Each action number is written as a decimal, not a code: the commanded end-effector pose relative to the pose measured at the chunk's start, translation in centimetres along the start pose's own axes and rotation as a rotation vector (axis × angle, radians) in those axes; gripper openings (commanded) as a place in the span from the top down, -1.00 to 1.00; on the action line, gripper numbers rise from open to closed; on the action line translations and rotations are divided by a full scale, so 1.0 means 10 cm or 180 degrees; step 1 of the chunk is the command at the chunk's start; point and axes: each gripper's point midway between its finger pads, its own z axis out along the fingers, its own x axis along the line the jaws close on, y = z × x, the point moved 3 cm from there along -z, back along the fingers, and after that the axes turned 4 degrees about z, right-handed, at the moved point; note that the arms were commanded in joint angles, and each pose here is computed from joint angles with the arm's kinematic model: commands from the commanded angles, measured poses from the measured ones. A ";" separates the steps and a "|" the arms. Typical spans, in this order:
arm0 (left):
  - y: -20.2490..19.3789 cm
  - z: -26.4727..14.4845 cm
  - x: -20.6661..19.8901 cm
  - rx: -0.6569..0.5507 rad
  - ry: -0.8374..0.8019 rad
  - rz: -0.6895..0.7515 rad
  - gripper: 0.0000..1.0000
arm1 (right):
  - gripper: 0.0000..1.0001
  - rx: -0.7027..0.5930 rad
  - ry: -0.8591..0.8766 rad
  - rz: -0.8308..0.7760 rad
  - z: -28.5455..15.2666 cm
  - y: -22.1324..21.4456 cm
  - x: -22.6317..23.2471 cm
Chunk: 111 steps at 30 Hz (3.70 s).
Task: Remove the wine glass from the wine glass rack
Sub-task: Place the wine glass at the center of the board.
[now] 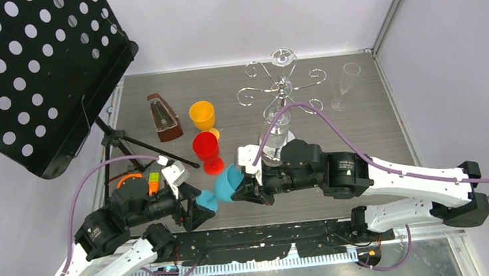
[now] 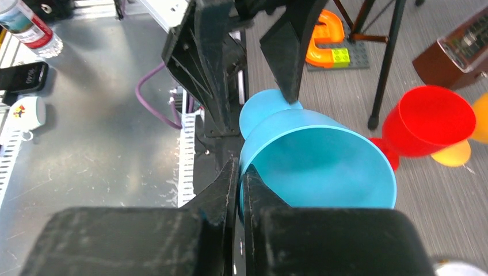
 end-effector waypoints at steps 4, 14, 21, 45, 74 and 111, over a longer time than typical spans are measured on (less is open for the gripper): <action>0.22 -0.01 0.13 -0.0206 0.0327 0.0013 -0.63 | 0.89 0.0101 -0.0463 0.0090 -0.38 0.02 -0.13; 0.30 0.11 0.43 -0.0208 0.0695 -0.0365 -0.62 | 0.89 0.0429 -0.1459 0.0752 -1.00 -0.24 -0.36; 0.36 0.13 0.65 -0.0291 0.0976 -0.0739 -0.61 | 0.89 0.0312 -0.2573 0.1248 -1.62 -0.40 -0.65; 0.30 0.06 0.74 -0.0531 0.1180 -0.0759 -0.58 | 0.89 -0.0145 -0.4499 0.2135 -2.55 -0.62 -2.25; 0.20 0.01 0.72 -0.0656 0.1206 -0.0748 -0.56 | 0.89 0.0841 -0.5103 0.3247 -3.37 -1.54 -3.50; 0.14 0.05 0.77 -0.0593 0.1270 -0.0815 -0.53 | -0.14 -0.0217 -0.5258 0.2127 -3.56 -0.21 -3.12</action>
